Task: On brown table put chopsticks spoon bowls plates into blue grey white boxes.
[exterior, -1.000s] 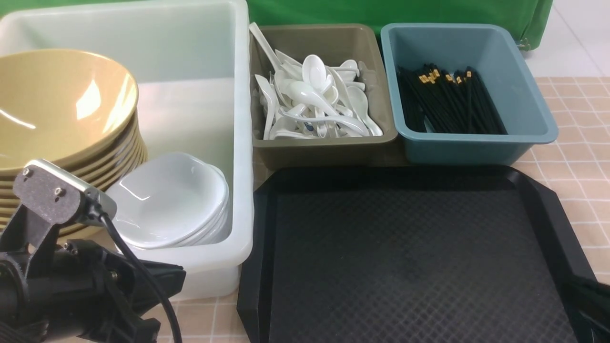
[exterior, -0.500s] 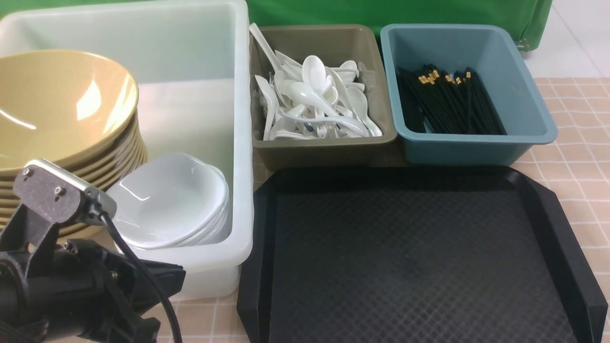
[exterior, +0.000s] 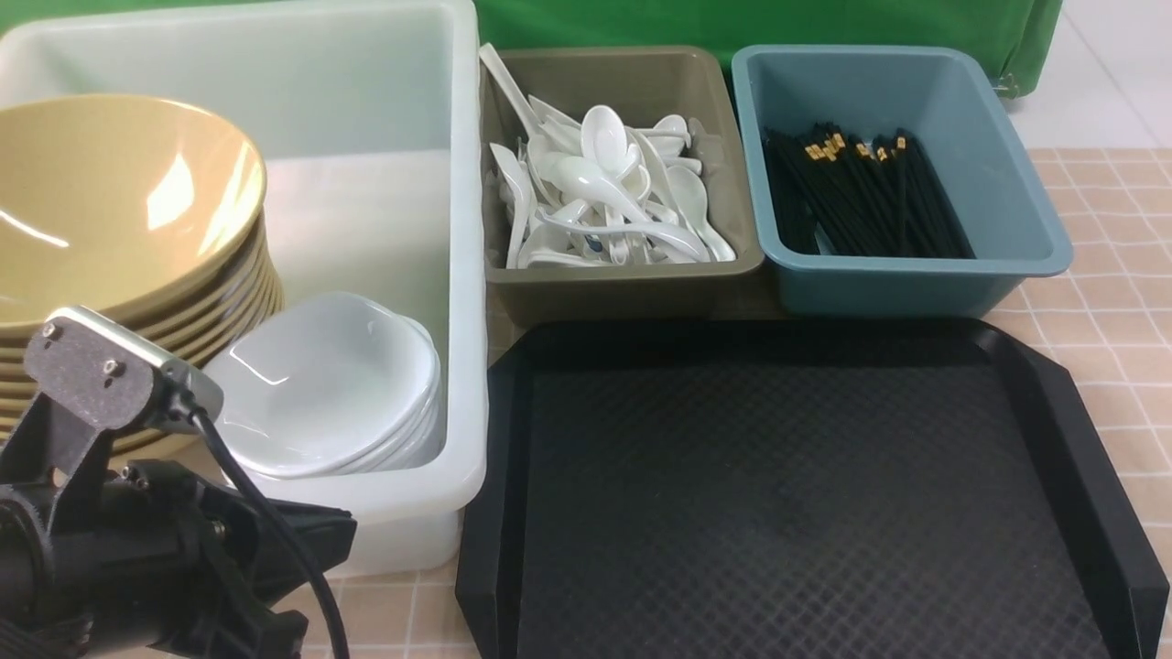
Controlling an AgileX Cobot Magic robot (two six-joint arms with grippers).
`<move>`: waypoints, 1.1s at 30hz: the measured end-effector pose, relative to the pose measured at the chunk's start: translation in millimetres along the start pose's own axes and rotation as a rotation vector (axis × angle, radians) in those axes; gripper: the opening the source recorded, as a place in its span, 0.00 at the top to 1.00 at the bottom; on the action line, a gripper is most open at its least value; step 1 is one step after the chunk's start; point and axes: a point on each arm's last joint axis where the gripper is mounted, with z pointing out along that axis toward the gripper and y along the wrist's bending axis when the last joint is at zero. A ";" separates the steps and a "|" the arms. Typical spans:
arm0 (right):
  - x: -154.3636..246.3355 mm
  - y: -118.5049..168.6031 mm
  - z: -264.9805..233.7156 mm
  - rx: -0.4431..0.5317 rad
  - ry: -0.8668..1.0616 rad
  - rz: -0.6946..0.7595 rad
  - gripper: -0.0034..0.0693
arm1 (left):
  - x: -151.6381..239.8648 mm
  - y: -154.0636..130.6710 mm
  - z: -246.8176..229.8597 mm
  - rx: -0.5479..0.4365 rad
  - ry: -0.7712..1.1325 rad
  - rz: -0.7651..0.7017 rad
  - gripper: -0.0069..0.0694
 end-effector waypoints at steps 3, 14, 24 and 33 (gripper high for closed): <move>0.1 0.0 0.0 0.000 0.001 0.001 0.89 | 0.0 0.0 0.0 0.000 0.000 0.000 0.90; 0.3 0.1 0.0 -0.001 0.003 0.002 0.87 | 9.2 -3.2 -5.0 -0.024 -0.047 0.005 0.90; 0.2 0.0 -0.1 0.000 0.002 0.002 0.86 | 64.1 -9.1 -34.5 -0.302 -0.321 0.205 0.90; 0.2 0.0 -0.1 0.000 0.002 0.002 0.85 | 98.8 19.1 -31.0 -0.651 -0.756 0.062 0.90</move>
